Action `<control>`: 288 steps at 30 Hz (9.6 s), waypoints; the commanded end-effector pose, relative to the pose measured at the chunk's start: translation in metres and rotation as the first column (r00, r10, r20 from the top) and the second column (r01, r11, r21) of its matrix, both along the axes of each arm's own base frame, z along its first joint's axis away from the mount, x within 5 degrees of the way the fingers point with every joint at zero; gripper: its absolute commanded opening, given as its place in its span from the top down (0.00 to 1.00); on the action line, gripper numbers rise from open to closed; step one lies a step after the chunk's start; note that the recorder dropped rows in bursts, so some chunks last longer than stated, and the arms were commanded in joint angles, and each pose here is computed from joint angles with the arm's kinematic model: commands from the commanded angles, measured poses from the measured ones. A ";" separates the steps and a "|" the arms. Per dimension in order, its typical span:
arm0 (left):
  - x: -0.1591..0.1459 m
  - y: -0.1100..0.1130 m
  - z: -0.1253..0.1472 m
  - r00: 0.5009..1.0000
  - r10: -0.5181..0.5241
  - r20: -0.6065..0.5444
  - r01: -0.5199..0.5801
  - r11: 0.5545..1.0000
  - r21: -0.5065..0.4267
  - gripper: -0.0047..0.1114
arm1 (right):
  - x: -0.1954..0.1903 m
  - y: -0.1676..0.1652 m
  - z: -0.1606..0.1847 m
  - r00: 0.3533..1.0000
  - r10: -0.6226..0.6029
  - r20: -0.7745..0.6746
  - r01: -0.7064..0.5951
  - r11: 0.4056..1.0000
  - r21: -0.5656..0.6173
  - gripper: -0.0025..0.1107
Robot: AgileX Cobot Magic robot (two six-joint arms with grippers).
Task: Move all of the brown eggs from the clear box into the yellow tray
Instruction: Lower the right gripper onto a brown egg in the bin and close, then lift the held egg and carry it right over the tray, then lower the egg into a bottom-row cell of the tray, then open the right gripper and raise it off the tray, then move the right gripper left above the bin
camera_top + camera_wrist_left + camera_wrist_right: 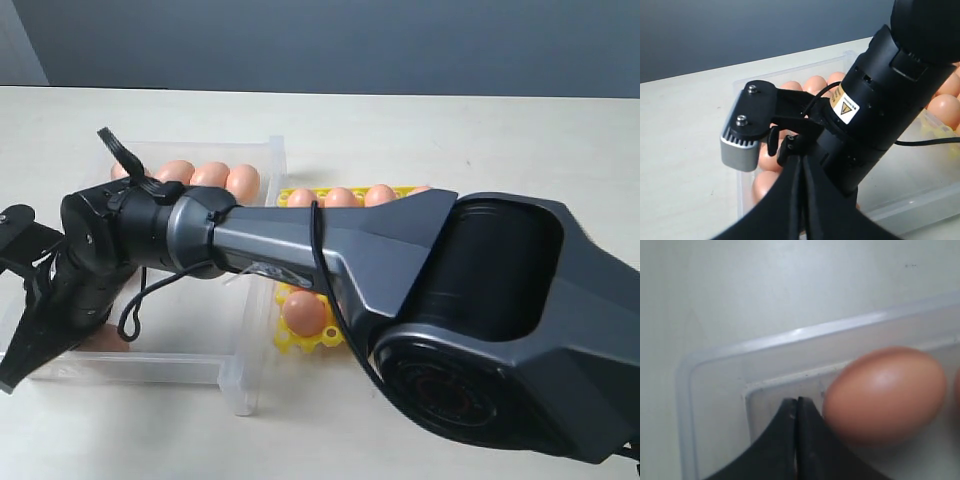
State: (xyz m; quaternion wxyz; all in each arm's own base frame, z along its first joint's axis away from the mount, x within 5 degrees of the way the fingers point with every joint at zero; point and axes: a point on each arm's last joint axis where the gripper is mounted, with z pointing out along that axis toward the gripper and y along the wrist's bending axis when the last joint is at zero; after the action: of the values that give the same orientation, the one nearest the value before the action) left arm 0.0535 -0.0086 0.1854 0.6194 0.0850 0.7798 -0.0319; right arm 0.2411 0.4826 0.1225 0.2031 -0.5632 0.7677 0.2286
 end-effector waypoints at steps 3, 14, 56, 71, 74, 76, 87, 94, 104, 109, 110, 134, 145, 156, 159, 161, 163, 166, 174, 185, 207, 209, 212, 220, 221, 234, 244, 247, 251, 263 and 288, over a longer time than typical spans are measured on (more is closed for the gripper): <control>0.000 0.000 0.000 1.000 -0.001 0.011 0.001 1.000 -0.004 0.96 | -0.001 -0.001 0.012 1.000 0.018 0.016 -0.018 1.000 -0.002 0.98; 0.000 0.000 0.000 1.000 -0.001 0.011 0.001 1.000 -0.004 0.96 | 0.000 -0.012 0.043 0.994 0.048 0.093 -0.041 0.996 -0.074 0.98; 0.000 0.000 0.000 1.000 -0.001 0.011 0.001 1.000 -0.004 0.96 | 0.008 -0.033 0.016 0.984 -0.155 0.086 0.175 0.927 -0.332 0.43; 0.000 0.000 0.000 1.000 -0.001 0.011 0.001 1.000 -0.004 0.96 | 0.012 -0.040 0.044 0.962 -0.143 0.232 0.220 0.911 -0.348 0.95; 0.000 0.000 0.000 1.000 -0.001 0.011 0.001 1.000 -0.004 0.96 | 0.013 -0.046 0.082 0.931 -0.204 0.302 0.292 0.914 -0.283 0.95; 0.000 0.000 0.000 1.000 -0.001 0.011 0.001 1.000 -0.004 0.96 | 0.012 -0.052 0.112 0.910 -0.237 0.340 0.324 0.918 -0.227 0.95; 0.000 0.000 0.000 1.000 -0.001 0.011 0.001 1.000 -0.004 0.96 | -0.017 -0.159 0.240 0.690 -0.515 0.509 0.573 0.818 0.050 0.95; 0.000 0.000 0.000 1.000 -0.001 0.011 0.001 1.000 -0.004 0.96 | -0.062 -0.257 0.174 0.576 -0.694 0.432 0.696 0.694 0.186 0.98; 0.000 0.000 0.000 1.000 -0.001 0.011 0.001 1.000 -0.004 0.96 | -0.094 -0.319 0.076 0.521 -0.803 0.290 0.719 0.596 0.357 0.98; 0.000 0.000 0.000 1.000 -0.001 0.011 0.001 1.000 -0.004 0.96 | -0.091 -0.325 0.074 0.488 -0.815 0.312 0.734 0.577 0.357 0.98; 0.000 0.000 0.000 1.000 -0.001 0.011 0.001 1.000 -0.004 0.96 | -0.088 -0.327 0.073 0.478 -0.819 0.316 0.742 0.570 0.353 0.98; 0.000 0.000 0.000 1.000 -0.001 0.011 0.001 1.000 -0.004 0.96 | -0.031 -0.308 0.041 0.573 -0.780 0.251 0.775 0.615 0.142 0.98; 0.000 0.000 0.000 1.000 -0.001 0.011 0.001 1.000 -0.004 0.96 | -0.027 -0.310 0.027 0.540 -0.794 0.279 0.805 0.584 0.104 0.98; 0.000 0.000 0.000 1.000 -0.001 0.011 0.001 1.000 -0.004 0.96 | -0.029 -0.307 0.023 0.558 -0.796 0.234 0.803 0.589 0.090 0.98; 0.000 0.000 0.000 1.000 -0.001 0.011 0.001 1.000 -0.004 0.96 | -0.029 -0.306 0.023 0.560 -0.795 0.232 0.802 0.590 0.088 0.98; 0.000 0.000 0.000 1.000 -0.001 0.011 0.001 1.000 -0.004 0.96 | -0.030 -0.306 0.023 0.569 -0.791 0.225 0.797 0.598 0.084 0.98; 0.000 0.000 0.000 1.000 -0.001 0.011 0.001 1.000 -0.004 0.96 | -0.030 -0.305 0.022 0.578 -0.786 0.222 0.792 0.605 0.080 0.98; 0.000 0.000 0.000 1.000 -0.001 0.011 0.001 1.000 -0.004 0.96 | -0.030 -0.304 0.023 0.581 -0.784 0.219 0.790 0.608 0.081 0.98; 0.000 0.000 0.000 1.000 -0.001 0.011 0.001 1.000 -0.004 0.96 | -0.026 -0.296 0.030 0.604 -0.773 0.195 0.771 0.629 0.103 0.98; 0.000 0.000 0.000 1.000 -0.001 0.011 0.001 1.000 -0.004 0.96 | -0.026 -0.296 0.030 0.609 -0.767 0.202 0.766 0.635 0.101 0.67; 0.000 0.000 0.000 1.000 -0.001 0.011 0.001 1.000 -0.004 0.96 | -0.026 -0.296 0.030 0.618 -0.756 0.218 0.757 0.646 0.097 0.55; 0.000 0.000 0.000 1.000 -0.001 0.011 0.001 1.000 -0.004 0.96 | -0.025 -0.296 0.030 0.615 -0.757 0.221 0.758 0.644 0.098 0.46; 0.000 0.000 0.000 1.000 -0.001 0.011 0.001 1.000 -0.004 0.96 | -0.025 -0.297 0.030 0.607 -0.761 0.230 0.762 0.639 0.101 0.40; 0.000 0.000 0.000 1.000 -0.001 0.011 0.001 1.000 -0.004 0.96 | -0.024 -0.298 0.031 0.599 -0.764 0.240 0.767 0.634 0.105 0.41; 0.000 0.000 0.000 1.000 -0.001 0.011 0.001 1.000 -0.004 0.96 | -0.024 -0.298 0.032 0.598 -0.765 0.239 0.766 0.633 0.109 0.41; 0.000 0.000 0.000 1.000 -0.001 0.011 0.001 1.000 -0.004 0.96 | -0.043 -0.308 0.111 0.610 -0.778 0.150 0.693 0.616 0.376 0.41; 0.000 0.000 0.000 1.000 -0.001 0.011 0.001 1.000 -0.004 0.96 | -0.041 -0.272 0.145 0.770 -0.638 0.014 0.565 0.692 0.450 0.41; 0.000 0.000 0.000 1.000 -0.001 0.011 0.001 1.000 -0.004 0.96 | -0.024 -0.249 0.147 0.788 -0.616 0.001 0.550 0.704 0.450 0.41; 0.000 0.000 0.000 1.000 -0.001 0.011 0.001 1.000 -0.004 0.96 | 0.002 -0.206 0.142 0.837 -0.547 -0.008 0.493 0.748 0.444 0.52; 0.000 0.000 0.000 1.000 -0.001 0.011 0.001 1.000 -0.004 0.96 | 0.067 -0.105 0.062 0.887 -0.411 -0.212 0.462 0.801 0.381 0.48; 0.000 0.000 0.000 1.000 -0.001 0.011 0.001 1.000 -0.004 0.96 | -0.063 -0.145 0.291 0.954 0.263 -0.146 -0.076 0.680 0.729 0.87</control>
State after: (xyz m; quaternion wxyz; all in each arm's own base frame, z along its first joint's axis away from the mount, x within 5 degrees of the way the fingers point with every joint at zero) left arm 0.0535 -0.0086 0.1854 0.6194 0.0850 0.7798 -0.0319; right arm 0.1922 0.3544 0.3756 0.2503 -0.4890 0.5969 0.5848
